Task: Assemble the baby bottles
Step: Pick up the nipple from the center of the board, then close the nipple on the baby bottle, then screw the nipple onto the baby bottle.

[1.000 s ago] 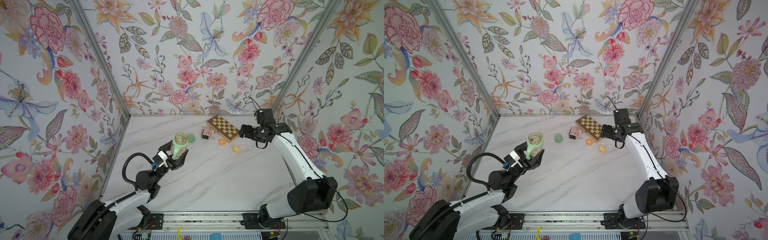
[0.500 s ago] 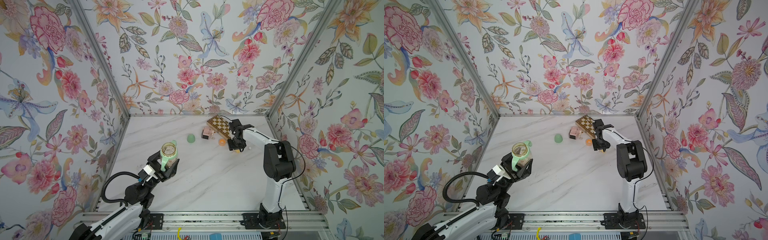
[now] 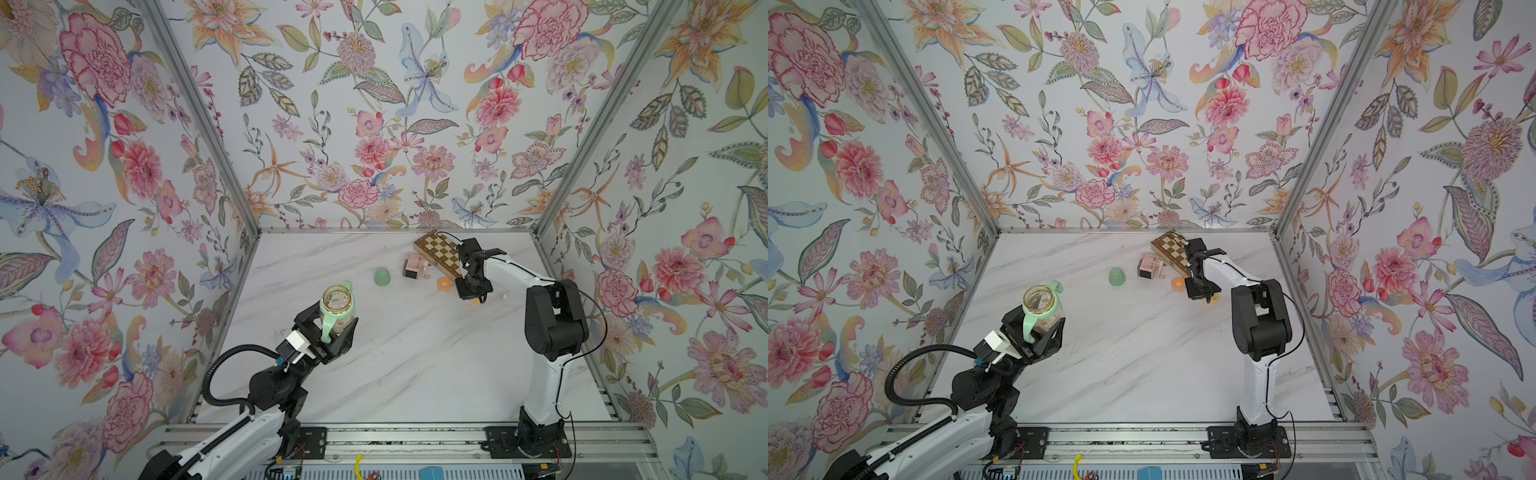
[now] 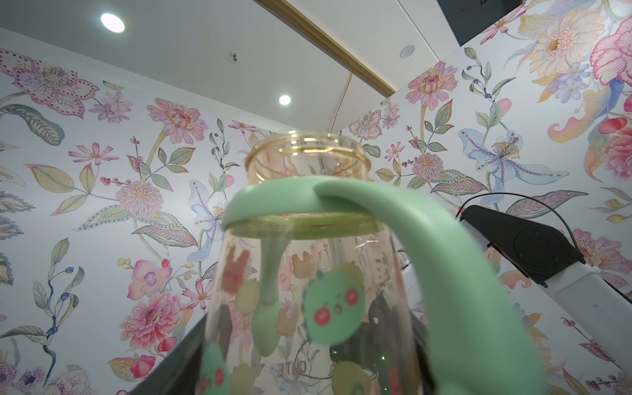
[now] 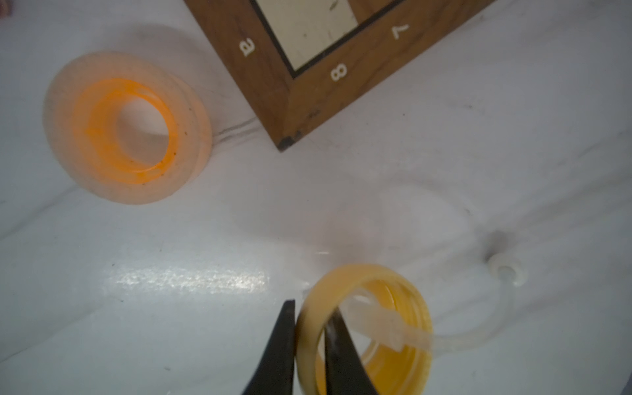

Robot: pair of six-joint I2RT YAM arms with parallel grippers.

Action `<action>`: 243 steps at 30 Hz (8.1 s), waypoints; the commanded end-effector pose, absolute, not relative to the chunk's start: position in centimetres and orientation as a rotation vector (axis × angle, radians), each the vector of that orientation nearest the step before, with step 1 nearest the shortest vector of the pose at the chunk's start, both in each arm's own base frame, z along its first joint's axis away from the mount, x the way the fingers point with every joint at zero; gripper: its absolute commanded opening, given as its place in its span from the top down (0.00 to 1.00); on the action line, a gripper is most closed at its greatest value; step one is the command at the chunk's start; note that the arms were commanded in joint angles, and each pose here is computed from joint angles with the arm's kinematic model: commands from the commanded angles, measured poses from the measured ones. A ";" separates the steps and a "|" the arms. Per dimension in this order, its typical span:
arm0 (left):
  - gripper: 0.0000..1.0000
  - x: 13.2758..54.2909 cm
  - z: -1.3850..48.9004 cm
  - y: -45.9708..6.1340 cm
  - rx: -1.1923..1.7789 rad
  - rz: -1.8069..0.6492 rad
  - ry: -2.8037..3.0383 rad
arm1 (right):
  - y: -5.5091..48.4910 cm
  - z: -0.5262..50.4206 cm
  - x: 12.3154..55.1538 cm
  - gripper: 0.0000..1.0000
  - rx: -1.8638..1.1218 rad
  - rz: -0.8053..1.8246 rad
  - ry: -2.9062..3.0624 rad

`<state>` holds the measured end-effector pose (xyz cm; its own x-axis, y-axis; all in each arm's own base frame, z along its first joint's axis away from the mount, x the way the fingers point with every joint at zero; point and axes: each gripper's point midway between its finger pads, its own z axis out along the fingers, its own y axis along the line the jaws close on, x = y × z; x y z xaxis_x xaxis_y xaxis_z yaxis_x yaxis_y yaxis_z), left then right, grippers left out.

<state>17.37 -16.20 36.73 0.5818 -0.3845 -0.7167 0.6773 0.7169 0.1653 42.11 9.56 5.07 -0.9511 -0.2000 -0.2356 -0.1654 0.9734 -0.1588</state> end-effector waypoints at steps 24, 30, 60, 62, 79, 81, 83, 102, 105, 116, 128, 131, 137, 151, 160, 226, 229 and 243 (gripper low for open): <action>0.99 20.4 43.4 -17.5 0.342 -0.664 0.528 | 27.9 52.9 29.7 1.00 -0.382 1.498 1.667; 0.99 22.4 44.9 -19.9 0.348 -0.699 0.518 | 31.1 60.5 25.5 1.00 -0.486 1.741 1.420; 0.99 23.6 45.2 -22.1 0.332 -0.715 0.530 | 38.5 60.4 21.5 1.00 -0.587 1.946 1.346; 0.99 23.4 45.2 -22.1 0.337 -0.717 0.526 | 38.8 59.6 21.7 1.00 -0.582 1.952 1.366; 0.99 24.1 44.0 -22.6 0.343 -0.720 0.565 | 38.4 62.4 21.0 1.00 -0.621 1.923 1.321; 0.99 24.1 43.9 -22.5 0.341 -0.716 0.568 | 38.4 62.4 21.1 1.00 -0.618 1.920 1.324; 0.99 24.0 43.8 -22.4 0.341 -0.713 0.570 | 38.6 62.1 21.2 1.00 -0.622 1.921 1.334; 0.99 24.0 43.8 -22.2 0.336 -0.697 0.571 | 38.8 59.3 20.9 1.00 -0.598 1.953 1.349; 0.99 24.1 44.0 -21.8 0.318 -0.691 0.570 | 38.8 58.0 21.1 1.00 -0.565 1.961 1.366; 1.00 23.3 45.0 -21.1 0.308 -0.674 0.538 | 38.1 53.1 23.3 0.97 -0.375 1.976 1.453; 1.00 22.8 45.1 -20.4 0.304 -0.659 0.528 | 35.7 50.6 24.9 0.89 -0.224 1.919 1.507; 1.00 22.9 45.0 -20.4 0.302 -0.658 0.532 | 34.8 50.5 25.1 0.87 -0.199 1.904 1.506; 1.00 23.1 45.0 -20.5 0.306 -0.661 0.533 | 34.6 50.2 25.0 0.81 -0.204 1.901 1.512; 1.00 22.2 45.5 -20.2 0.321 -0.646 0.503 | 34.3 49.6 24.7 0.73 -0.202 1.901 1.518; 1.00 22.1 45.4 -19.9 0.324 -0.627 0.503 | 34.0 48.7 22.2 0.73 -0.286 1.851 1.547; 1.00 20.9 41.2 -20.4 0.417 -0.685 0.581 | 34.7 43.8 26.6 0.44 -0.602 1.602 1.896; 1.00 21.0 40.1 -20.6 0.428 -0.690 0.611 | 34.3 42.9 26.3 0.50 -0.619 1.547 1.912; 1.00 20.7 39.3 -20.5 0.438 -0.687 0.626 | 35.6 38.1 23.9 0.56 -0.784 1.327 2.051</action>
<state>24.61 -23.40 33.03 0.4147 -0.3003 -0.8590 0.7315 0.6714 0.1185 25.64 35.72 39.57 -0.6728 -0.0801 -0.7354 -0.7158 0.3218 0.6198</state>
